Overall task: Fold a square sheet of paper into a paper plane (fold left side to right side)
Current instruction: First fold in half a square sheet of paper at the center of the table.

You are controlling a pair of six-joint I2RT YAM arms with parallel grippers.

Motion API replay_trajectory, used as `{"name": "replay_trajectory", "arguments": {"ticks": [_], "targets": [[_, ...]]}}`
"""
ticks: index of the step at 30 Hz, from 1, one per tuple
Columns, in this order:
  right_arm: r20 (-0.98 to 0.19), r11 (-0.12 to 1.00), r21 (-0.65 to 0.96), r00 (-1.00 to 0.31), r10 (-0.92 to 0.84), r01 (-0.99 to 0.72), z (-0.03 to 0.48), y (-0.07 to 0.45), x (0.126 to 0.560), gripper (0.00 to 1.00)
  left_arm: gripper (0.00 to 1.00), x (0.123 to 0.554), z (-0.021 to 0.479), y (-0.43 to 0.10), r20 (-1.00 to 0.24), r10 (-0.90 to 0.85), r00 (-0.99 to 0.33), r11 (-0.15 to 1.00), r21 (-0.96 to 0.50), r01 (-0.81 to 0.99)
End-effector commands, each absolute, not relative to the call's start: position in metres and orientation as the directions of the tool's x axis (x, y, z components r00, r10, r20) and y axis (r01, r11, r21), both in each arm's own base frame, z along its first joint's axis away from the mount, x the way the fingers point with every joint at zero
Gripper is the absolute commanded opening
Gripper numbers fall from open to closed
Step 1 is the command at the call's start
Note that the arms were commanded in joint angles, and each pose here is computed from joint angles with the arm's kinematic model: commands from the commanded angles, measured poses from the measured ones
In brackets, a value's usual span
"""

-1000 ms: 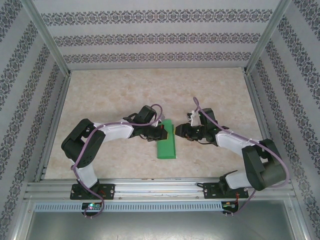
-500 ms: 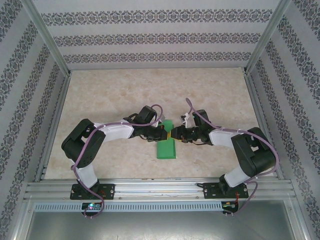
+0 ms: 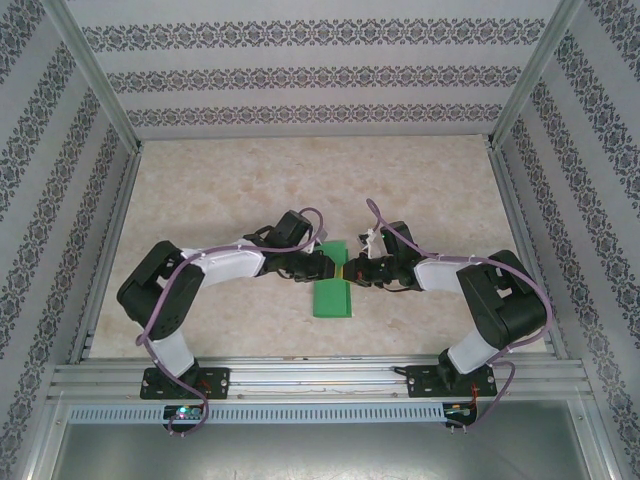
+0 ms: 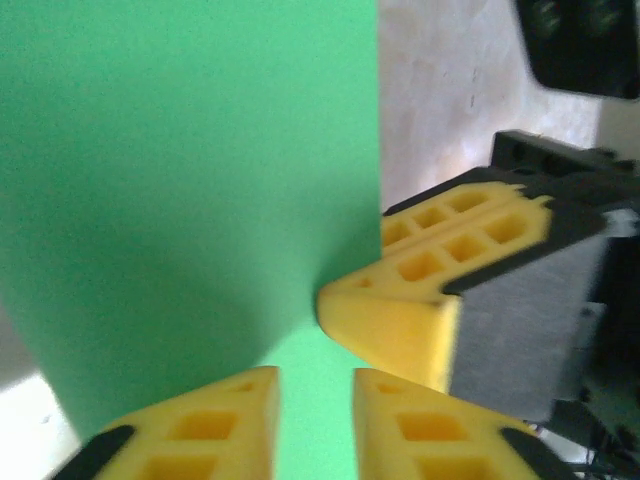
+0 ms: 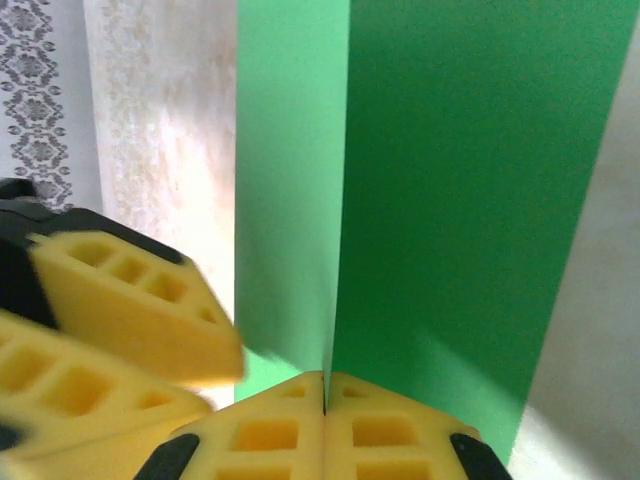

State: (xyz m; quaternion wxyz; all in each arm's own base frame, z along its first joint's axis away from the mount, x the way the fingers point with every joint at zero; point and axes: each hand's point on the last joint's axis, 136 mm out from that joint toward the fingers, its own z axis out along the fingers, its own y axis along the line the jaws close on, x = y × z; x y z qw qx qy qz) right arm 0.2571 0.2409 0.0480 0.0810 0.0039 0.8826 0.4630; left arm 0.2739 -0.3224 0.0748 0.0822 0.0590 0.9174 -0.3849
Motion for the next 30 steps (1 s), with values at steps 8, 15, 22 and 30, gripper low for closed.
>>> {"name": "replay_trajectory", "arguments": {"ticks": [8,15,22,30], "targets": [[-0.172,0.628,0.774,-0.982,0.081,-0.084,0.043,0.239,0.263,0.0,0.54,0.266,0.082,-0.28,-0.277,0.032,-0.96,0.826,-0.534,0.182],[-0.168,0.647,0.759,-0.982,0.084,-0.075,0.039,0.236,0.263,0.0,0.55,0.265,0.057,-0.281,-0.209,0.039,-0.977,0.851,-0.505,0.142],[-0.165,0.656,0.751,-0.983,0.08,-0.073,0.038,0.234,0.262,0.01,0.56,0.268,0.047,-0.296,-0.182,0.059,-0.981,0.838,-0.525,0.148],[-0.159,0.664,0.745,-0.984,0.077,-0.069,0.035,0.233,0.261,0.03,0.55,0.27,0.037,-0.305,-0.156,0.056,-0.986,0.842,-0.523,0.131]]}}
